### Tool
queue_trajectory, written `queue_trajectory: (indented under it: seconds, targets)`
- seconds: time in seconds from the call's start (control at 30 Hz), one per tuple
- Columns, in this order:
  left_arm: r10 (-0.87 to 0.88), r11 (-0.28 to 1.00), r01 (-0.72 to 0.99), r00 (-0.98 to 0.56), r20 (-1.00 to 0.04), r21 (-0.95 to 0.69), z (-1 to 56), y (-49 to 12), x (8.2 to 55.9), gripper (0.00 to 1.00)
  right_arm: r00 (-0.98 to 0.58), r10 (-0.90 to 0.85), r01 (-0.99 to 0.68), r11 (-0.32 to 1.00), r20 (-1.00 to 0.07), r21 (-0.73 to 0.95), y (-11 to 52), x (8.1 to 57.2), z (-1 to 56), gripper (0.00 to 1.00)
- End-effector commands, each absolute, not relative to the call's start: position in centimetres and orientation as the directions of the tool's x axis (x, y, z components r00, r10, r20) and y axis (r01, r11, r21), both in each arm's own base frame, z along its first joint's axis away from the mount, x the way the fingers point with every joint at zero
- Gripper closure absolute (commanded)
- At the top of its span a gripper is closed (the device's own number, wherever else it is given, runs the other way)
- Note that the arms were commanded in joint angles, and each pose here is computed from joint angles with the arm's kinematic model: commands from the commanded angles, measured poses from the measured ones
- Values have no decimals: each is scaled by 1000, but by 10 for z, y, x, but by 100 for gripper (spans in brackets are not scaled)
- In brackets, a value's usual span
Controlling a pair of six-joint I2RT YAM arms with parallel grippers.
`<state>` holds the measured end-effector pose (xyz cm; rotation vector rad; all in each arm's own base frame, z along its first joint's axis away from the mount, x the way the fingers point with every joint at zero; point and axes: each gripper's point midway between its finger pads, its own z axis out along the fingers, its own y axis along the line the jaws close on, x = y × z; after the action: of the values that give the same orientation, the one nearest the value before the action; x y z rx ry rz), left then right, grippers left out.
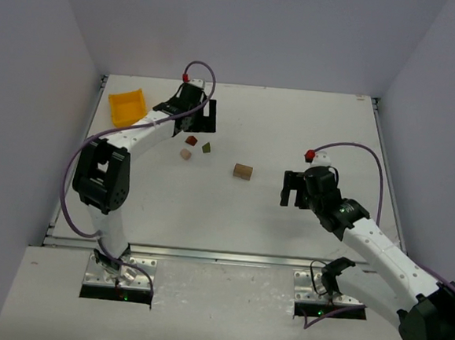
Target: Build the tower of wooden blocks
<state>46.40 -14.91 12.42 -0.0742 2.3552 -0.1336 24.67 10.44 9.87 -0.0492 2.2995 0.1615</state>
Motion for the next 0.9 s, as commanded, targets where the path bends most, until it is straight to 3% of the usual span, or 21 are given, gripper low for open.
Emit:
queue_trajectory:
  seconds: [0.0, 0.13, 0.33, 0.87]
  targets:
    - [-132, 991, -71, -706, -696, -116, 118, -143, 482, 0, -656, 22, -82, 992, -754, 100, 105, 253, 103, 1]
    - [-154, 987, -137, -727, -669, -78, 103, -128, 477, 0, -651, 14, -94, 991, -759, 100, 106, 253, 102, 1]
    - [-395, 918, -341, -725, -564, -205, 73, -95, 449, 0, -657, 3, -99, 991, -754, 90, 107, 255, 99, 1]
    - [-485, 875, -373, -691, -537, -310, 61, -101, 434, 0, -667, 7, -92, 991, -745, 92, 107, 254, 96, 1]
